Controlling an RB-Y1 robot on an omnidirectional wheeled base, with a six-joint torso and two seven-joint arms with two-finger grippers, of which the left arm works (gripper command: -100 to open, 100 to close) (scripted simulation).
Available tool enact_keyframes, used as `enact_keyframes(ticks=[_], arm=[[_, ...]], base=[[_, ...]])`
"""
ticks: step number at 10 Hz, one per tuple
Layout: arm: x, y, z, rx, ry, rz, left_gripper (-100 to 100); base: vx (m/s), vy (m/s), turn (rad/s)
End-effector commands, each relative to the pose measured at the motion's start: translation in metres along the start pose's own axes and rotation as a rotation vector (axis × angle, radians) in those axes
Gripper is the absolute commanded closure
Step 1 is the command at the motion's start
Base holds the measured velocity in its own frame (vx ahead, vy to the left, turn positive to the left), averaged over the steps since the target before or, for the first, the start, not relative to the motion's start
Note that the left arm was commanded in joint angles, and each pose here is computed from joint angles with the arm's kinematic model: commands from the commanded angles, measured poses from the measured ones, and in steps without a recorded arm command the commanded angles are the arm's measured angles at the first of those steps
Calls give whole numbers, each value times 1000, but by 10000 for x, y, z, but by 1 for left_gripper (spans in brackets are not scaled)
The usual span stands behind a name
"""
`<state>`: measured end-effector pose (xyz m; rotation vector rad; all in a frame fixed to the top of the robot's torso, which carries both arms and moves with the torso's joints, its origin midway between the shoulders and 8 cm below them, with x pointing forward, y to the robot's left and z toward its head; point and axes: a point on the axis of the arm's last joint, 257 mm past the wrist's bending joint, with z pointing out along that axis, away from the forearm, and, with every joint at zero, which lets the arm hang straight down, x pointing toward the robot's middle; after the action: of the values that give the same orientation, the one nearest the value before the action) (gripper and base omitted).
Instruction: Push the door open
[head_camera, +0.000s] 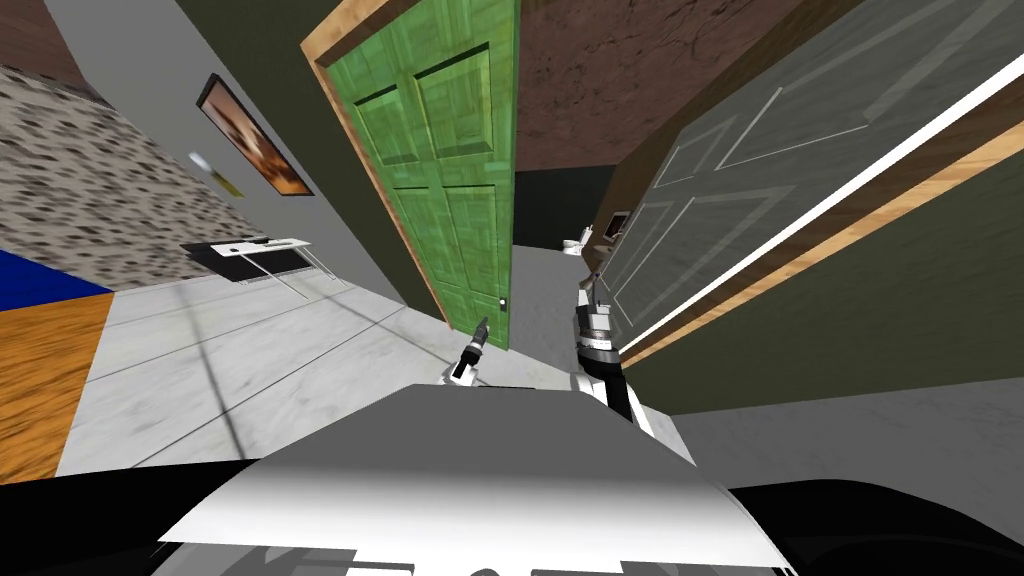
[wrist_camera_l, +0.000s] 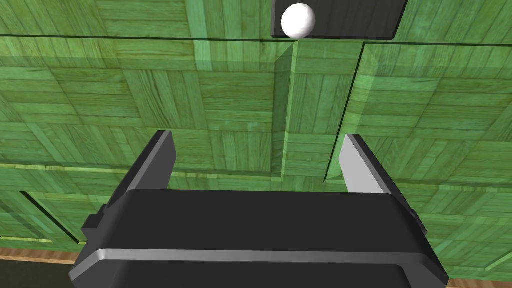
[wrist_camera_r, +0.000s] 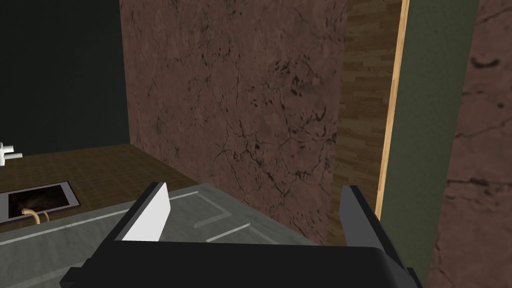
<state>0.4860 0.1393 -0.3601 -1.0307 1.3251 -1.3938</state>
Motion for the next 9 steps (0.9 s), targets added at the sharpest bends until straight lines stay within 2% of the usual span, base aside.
enact_keyframes(ticks=[1, 9], arm=[[42, 66, 8, -12, 7, -3, -100], [293, 302, 21, -66, 43, -23, -100]], base=[[89, 39, -66], [82, 46, -70]])
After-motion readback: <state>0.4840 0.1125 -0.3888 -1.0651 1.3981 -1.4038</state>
